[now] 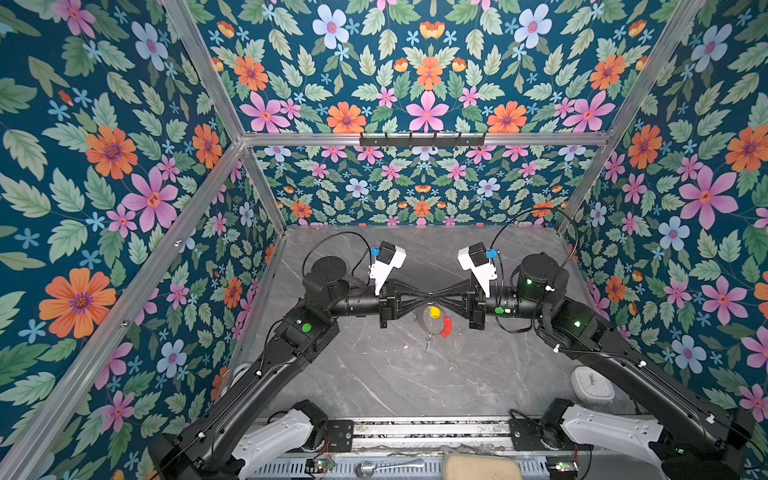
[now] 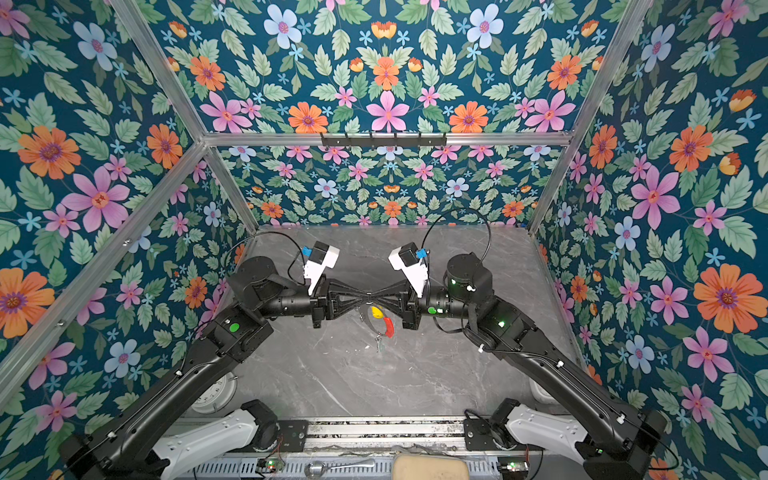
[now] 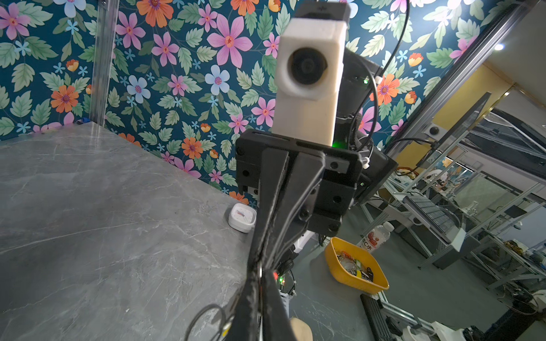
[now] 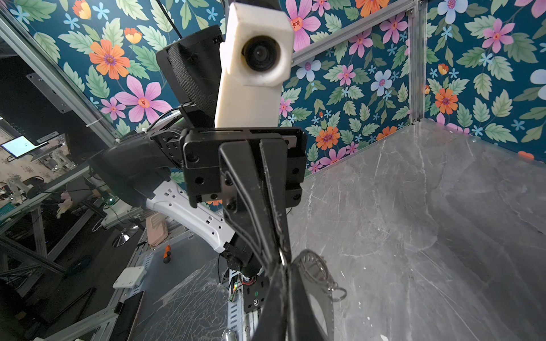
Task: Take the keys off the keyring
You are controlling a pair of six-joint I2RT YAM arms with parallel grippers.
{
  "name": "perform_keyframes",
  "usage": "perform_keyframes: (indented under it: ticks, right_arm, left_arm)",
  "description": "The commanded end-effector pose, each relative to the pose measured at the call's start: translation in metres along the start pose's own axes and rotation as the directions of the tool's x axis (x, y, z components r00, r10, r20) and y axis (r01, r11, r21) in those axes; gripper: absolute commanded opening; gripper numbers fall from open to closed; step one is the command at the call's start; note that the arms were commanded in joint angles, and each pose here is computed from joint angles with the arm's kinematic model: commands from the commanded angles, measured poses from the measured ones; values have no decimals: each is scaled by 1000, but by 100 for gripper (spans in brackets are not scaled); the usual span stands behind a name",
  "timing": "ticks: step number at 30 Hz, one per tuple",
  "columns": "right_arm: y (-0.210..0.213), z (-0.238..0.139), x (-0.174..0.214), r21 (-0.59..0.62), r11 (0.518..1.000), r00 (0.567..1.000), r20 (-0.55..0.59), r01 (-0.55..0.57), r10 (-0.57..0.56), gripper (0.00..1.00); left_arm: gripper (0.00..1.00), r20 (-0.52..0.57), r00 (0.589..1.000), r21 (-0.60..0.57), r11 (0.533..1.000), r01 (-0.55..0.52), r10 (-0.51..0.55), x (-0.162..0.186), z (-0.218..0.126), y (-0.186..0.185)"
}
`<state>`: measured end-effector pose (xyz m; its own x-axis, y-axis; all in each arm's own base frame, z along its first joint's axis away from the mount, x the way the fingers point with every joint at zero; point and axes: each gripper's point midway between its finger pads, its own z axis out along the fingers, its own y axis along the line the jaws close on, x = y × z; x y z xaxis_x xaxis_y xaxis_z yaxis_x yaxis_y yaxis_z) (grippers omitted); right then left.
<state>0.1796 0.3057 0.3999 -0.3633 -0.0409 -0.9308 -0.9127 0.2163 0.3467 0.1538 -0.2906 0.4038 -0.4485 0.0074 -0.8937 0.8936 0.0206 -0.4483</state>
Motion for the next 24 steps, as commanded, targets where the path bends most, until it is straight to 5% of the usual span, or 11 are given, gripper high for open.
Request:
perform_keyframes:
  ticks: [1, 5, 6, 8, 11, 24]
  right_arm:
    - [-5, 1, -2, 25, 1000, 1000, 9, 7, -8, 0]
    - [-5, 1, -2, 25, 1000, 1000, 13, 14, -14, 0]
    - [-5, 0, -4, 32, 999, 999, 26, 21, -22, 6]
    - [-5, -3, -6, 41, 999, 998, 53, 34, -36, 35]
    - [-1, -9, -9, 38, 998, 994, 86, 58, -61, 53]
    - [-19, 3, 13, 94, 994, 998, 32, 50, -53, 60]
  left_arm:
    - [2, 14, 999, 38, 998, -46, 46, -7, -1, -11]
    - [0, 47, 997, -19, 998, -66, 67, -13, -4, -6]
    - [0, 59, 996, -41, 997, -67, 69, -15, -5, -3]
    - [0, 78, 994, -74, 995, -71, 76, -15, -8, 1]
    - [0, 112, 989, -116, 990, -81, 94, -17, -12, 5]
    - [0, 209, 975, -279, 960, -13, 74, -34, -23, 30]
